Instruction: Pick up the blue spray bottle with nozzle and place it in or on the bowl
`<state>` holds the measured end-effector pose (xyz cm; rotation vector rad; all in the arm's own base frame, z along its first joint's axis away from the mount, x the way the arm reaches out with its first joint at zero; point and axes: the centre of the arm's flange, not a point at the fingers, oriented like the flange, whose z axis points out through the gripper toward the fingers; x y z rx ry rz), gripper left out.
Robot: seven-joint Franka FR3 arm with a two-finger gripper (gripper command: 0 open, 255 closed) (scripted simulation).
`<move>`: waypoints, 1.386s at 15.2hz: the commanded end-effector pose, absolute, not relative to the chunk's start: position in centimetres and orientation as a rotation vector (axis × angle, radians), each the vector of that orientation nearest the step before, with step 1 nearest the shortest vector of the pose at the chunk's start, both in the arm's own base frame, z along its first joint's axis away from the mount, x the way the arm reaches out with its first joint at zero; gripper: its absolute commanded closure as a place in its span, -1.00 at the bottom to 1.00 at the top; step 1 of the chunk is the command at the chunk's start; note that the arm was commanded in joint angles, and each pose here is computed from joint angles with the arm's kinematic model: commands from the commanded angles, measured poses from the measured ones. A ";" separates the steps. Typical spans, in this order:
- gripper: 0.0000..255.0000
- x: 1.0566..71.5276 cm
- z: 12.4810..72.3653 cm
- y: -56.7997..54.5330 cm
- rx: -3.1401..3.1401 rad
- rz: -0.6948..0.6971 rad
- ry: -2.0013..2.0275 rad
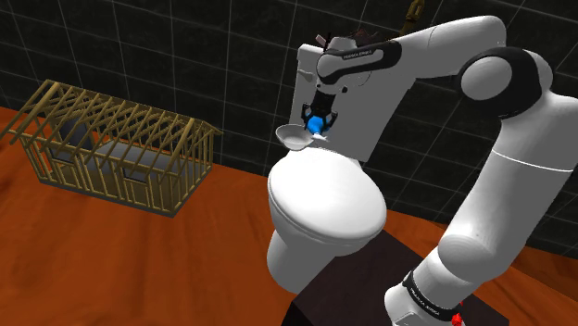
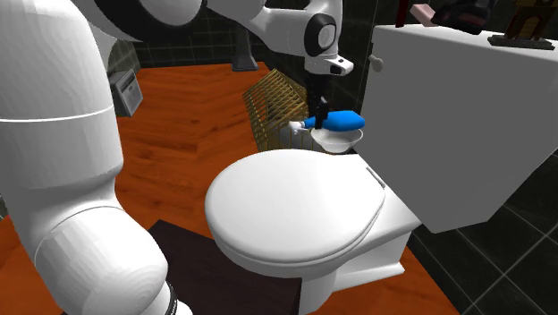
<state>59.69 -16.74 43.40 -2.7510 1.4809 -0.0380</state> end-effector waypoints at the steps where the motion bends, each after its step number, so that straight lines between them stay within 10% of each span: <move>1: 1.00 62.3 43.6 -17.6 -2.751 -0.038 1.481; 21: 1.00 71.5 36.8 -20.7 -2.751 -0.038 1.481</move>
